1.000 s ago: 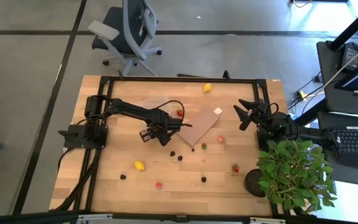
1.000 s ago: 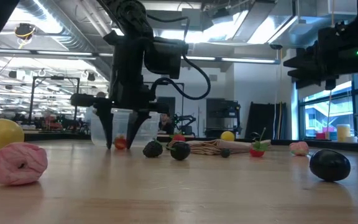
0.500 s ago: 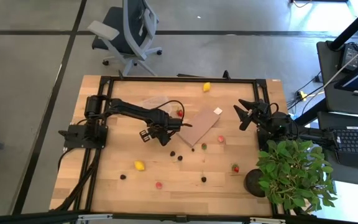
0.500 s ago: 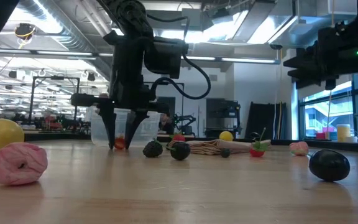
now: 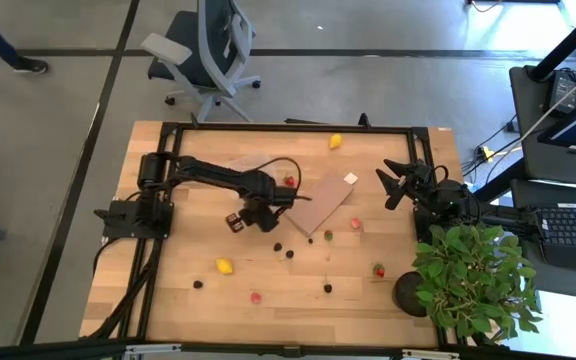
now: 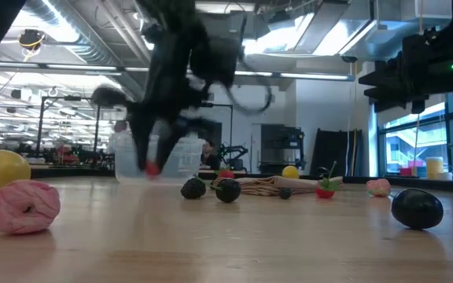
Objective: Pick and placing Produce into tupperware
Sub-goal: Put the strawberry into the transparent bin
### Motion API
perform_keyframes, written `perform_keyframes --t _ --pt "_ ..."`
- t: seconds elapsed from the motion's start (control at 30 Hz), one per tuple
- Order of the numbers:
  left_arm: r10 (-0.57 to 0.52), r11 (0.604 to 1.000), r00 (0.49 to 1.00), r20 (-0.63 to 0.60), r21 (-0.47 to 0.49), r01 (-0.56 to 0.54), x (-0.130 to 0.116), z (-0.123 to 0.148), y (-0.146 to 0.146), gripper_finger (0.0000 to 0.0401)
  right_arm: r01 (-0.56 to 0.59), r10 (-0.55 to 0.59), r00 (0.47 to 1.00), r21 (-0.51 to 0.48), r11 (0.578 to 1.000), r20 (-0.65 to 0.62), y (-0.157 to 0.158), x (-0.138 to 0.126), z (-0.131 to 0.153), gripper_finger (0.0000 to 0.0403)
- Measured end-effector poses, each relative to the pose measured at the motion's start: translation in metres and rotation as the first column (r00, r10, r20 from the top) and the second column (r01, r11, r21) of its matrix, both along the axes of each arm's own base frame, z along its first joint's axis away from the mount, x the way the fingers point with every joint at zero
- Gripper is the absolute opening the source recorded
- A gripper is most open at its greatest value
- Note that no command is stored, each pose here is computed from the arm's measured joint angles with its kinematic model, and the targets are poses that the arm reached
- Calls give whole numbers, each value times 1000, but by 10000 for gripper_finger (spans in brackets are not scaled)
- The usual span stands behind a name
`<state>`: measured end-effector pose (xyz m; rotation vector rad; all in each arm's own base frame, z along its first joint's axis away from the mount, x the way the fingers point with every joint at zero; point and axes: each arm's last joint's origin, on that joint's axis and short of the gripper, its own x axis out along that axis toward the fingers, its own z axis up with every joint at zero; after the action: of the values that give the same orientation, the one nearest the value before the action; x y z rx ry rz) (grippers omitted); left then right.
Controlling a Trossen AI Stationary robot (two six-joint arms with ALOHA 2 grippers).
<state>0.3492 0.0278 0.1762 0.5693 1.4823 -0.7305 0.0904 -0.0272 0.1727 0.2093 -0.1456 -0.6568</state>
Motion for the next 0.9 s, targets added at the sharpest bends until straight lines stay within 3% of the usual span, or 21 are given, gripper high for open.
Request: perform_keyframes --t 0.27,0.37,0.43,0.5,0.67,0.9 --pt "185 982 972 143 17 -189 5 75 28 78 0 0 1000 1 1000 1 0 0 0 234" --pt "295 938 935 194 124 -322 -4 93 55 83 -1 1 1000 2 1000 3 0 0 0 234" --pt "384 886 895 225 184 -426 -12 100 76 87 0 0 1000 2 1000 3 0 0 0 234" --pt "492 824 839 232 186 -534 -20 100 96 88 0 0 1000 2 1000 3 0 0 0 234" --pt "707 689 686 171 51 -723 -37 85 127 80 0 0 1000 2 1000 3 0 0 0 234" --pt "772 620 628 99 101 -778 -52 40 128 92 0 0 1000 1 1000 2 0 0 0 234"
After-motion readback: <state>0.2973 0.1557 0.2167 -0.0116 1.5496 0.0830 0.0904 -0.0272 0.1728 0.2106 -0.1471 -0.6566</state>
